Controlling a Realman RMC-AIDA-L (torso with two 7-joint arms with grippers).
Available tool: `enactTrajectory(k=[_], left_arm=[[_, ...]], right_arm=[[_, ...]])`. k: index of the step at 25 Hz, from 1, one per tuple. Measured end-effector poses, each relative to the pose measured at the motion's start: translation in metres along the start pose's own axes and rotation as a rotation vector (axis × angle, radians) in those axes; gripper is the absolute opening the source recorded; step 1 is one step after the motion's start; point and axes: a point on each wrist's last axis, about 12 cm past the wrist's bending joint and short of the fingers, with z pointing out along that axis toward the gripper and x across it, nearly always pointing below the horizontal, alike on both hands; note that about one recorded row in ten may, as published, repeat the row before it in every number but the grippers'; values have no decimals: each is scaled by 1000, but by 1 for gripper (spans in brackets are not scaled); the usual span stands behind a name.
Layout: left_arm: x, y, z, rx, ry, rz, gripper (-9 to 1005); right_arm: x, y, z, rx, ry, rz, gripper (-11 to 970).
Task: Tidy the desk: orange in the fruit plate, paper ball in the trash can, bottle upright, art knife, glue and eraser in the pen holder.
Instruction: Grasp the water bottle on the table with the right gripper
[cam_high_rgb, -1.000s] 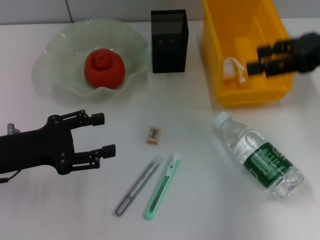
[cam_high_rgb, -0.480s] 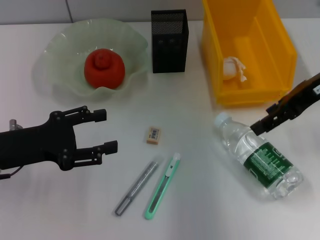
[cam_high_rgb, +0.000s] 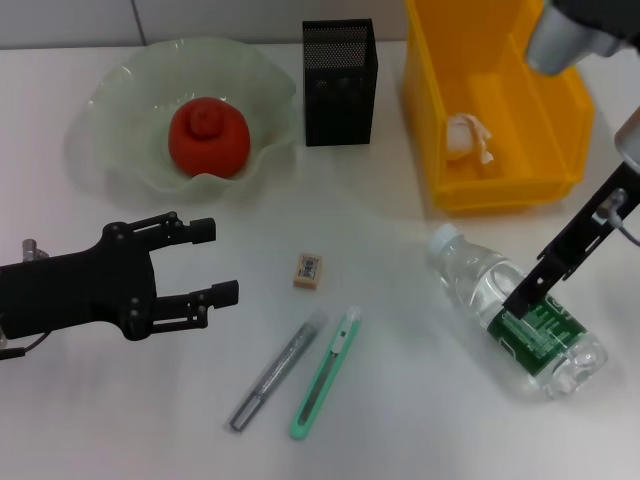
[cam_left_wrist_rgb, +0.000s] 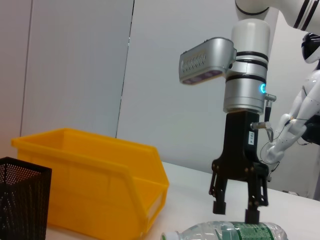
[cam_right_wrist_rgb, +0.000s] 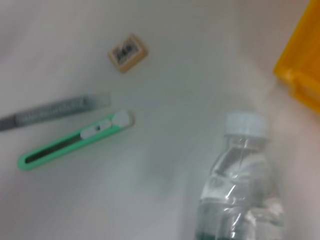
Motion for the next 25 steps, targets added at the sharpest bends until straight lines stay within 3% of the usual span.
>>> enactTrajectory(k=[7, 25], left_arm=[[0, 0, 3, -3, -2, 7, 702], [0, 1, 5, -1, -3, 11, 693]], right_arm=[[-6, 10, 15, 34, 81, 0, 820], [-9, 8, 40, 97, 106, -21, 812]])
